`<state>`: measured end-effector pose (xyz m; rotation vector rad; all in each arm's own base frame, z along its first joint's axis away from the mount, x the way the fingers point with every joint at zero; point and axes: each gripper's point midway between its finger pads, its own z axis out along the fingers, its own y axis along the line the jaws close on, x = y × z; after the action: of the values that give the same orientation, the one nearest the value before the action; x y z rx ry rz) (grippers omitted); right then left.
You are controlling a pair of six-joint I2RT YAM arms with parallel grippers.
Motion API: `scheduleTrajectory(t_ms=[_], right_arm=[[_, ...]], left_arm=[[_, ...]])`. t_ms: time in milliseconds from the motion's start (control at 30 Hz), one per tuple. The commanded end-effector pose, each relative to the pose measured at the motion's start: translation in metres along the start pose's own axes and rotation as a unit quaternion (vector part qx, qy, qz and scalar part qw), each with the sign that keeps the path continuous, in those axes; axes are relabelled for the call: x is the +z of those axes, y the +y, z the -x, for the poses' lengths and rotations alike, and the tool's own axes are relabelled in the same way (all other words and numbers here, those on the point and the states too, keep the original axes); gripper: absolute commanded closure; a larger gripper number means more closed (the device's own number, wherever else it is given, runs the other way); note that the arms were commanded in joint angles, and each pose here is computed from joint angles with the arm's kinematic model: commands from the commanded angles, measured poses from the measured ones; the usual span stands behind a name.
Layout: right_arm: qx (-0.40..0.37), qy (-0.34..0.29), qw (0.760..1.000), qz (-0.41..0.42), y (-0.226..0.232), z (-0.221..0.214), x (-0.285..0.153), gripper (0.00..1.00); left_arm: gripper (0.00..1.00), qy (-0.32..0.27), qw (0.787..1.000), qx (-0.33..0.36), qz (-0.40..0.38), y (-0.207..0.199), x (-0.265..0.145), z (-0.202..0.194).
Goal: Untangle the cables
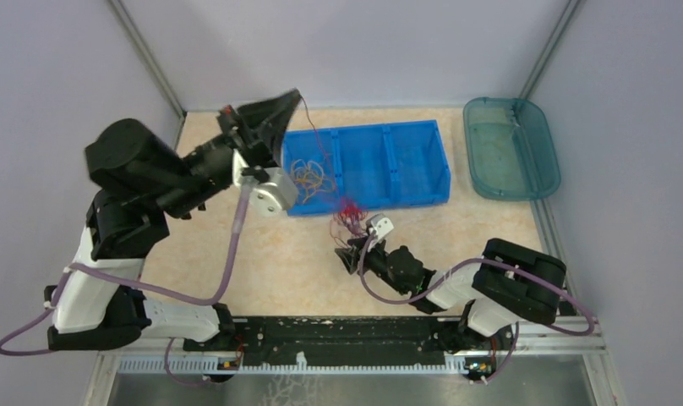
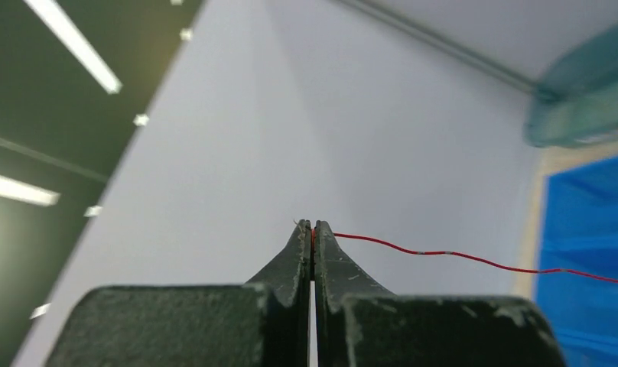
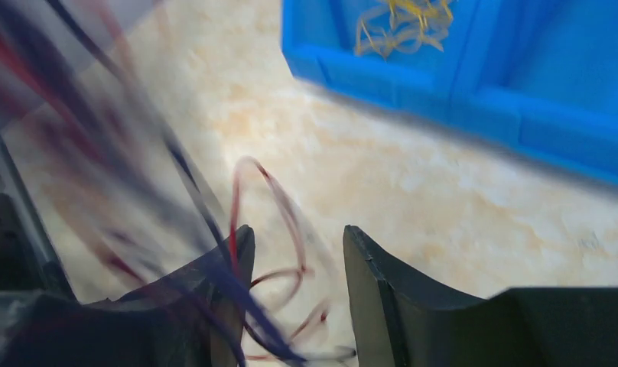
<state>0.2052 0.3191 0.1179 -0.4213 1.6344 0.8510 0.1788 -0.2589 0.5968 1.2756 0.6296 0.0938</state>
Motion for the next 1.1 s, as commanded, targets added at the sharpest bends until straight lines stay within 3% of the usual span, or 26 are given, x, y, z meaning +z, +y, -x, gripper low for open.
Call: scheduleTrajectory(t_ms=[0, 133, 200, 367, 533, 733, 900, 1067], right_arm=[[-0.012, 0.051, 0.998, -0.031, -0.016, -0.033, -0.011, 0.52], [-0.011, 0.053, 0.998, -0.036, -0.020, -0.035, -0.014, 0.53], [-0.008, 0.052, 0.998, -0.036, -0.020, -0.035, -0.016, 0.53], [0.002, 0.020, 1.000, -0.003, -0.002, -0.003, -0.016, 0.46], [-0.012, -0.032, 0.999, 0.040, 0.028, 0.063, -0.013, 0.36], [-0.038, -0.053, 0.990, 0.126, 0.077, 0.118, -0.005, 0.34], [-0.024, -0.086, 0.976, 0.201, 0.113, 0.152, -0.006, 0.31], [-0.020, -0.095, 0.973, 0.211, 0.121, 0.163, -0.001, 0.35]], left_arm=[[1.00, -0.009, 0.965, 0.079, 0.250, 0.132, -0.064, 0.024], [1.00, -0.013, 0.953, 0.087, 0.291, 0.149, -0.080, 0.028], [1.00, -0.022, 0.958, 0.068, 0.276, 0.145, -0.080, 0.029], [1.00, -0.036, 0.984, 0.040, 0.169, 0.089, -0.062, 0.022], [1.00, -0.035, 0.994, 0.015, 0.100, 0.038, -0.052, 0.009], [1.00, -0.021, 0.999, -0.031, 0.011, -0.011, -0.046, -0.002], [1.00, -0.009, 0.998, -0.050, -0.024, -0.031, -0.044, -0.007], [1.00, -0.011, 0.997, -0.060, -0.039, -0.037, -0.040, -0.006]])
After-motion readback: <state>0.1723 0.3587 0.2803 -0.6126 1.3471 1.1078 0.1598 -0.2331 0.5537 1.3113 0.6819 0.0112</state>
